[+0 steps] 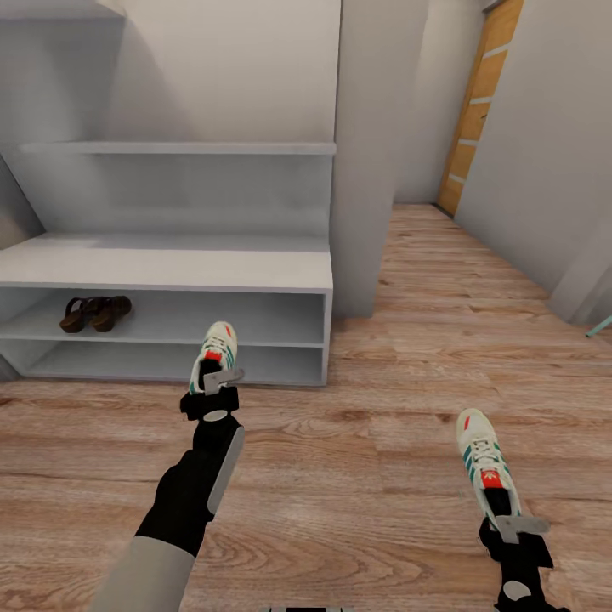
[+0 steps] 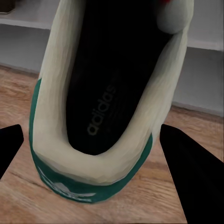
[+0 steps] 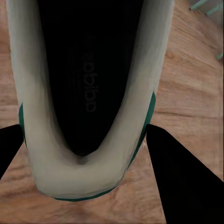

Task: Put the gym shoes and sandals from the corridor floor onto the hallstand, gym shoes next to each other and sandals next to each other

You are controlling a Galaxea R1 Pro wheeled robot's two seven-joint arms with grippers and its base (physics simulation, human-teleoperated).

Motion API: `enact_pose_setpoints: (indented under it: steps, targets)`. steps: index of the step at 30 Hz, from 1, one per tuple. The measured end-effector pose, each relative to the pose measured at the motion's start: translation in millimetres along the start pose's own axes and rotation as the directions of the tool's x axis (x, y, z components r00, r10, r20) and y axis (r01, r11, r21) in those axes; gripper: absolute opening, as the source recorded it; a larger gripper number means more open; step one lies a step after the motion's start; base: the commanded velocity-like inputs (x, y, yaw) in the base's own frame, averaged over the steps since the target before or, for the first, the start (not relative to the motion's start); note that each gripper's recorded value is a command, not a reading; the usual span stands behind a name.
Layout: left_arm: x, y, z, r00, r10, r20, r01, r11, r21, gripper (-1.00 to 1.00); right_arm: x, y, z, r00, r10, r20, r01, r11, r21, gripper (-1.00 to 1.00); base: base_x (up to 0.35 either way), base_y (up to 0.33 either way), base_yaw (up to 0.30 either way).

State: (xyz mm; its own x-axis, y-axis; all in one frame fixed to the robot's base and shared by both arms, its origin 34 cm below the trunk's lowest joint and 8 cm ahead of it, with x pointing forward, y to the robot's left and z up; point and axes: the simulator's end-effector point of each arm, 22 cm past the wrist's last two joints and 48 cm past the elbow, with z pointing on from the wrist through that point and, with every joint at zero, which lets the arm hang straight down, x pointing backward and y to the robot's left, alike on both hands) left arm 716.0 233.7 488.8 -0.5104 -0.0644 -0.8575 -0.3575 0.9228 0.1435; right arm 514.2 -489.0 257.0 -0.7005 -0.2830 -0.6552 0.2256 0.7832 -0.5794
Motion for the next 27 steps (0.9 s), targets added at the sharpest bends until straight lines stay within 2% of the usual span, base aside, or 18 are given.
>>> enact_pose_setpoints:
  steps: [2, 9, 15, 22, 26, 27]
  targets:
    - [-1, -6, -2.4, 1.000, 0.006, 0.005, -0.006, 1.000, 0.011, -1.00, 7, -10, 0.9, 1.000, -0.016, -0.010, 0.016, 1.000, 0.021, -1.00, 0.000, 0.000, 0.000]
    - [-10, -29, -14.6, 0.998, 0.041, 0.042, -0.043, 0.998, 0.055, -1.00, 13, -19, 1.3, 0.999, -0.037, -0.020, 0.038, 0.999, 0.037, -1.00, 0.000, 0.000, 0.000]
    - [-12, -34, -17.6, 0.998, 0.039, 0.046, -0.042, 0.997, 0.067, -1.00, 13, -20, 1.2, 0.999, -0.041, -0.020, 0.042, 0.998, 0.040, -1.00, 0.000, 0.000, 0.000]
    - [-2, -44, -19.6, 0.998, -0.057, -0.027, 0.060, 0.990, 0.124, -1.00, 13, -20, 1.2, 0.999, -0.042, -0.019, 0.043, 0.998, 0.040, -1.00, 0.000, 0.000, 0.000]
    - [3, -38, -15.7, 0.994, -0.093, -0.056, 0.099, 0.988, 0.118, -1.00, 13, -20, 1.2, 0.999, -0.042, -0.019, 0.043, 0.998, 0.041, -1.00, 0.000, 0.000, 0.000]
    - [7, -25, -8.9, 0.990, -0.120, -0.077, 0.127, 0.988, 0.090, -1.00, 13, -20, 1.2, 0.999, -0.043, -0.020, 0.043, 0.998, 0.041, -1.00, 0.000, 0.000, 0.000]
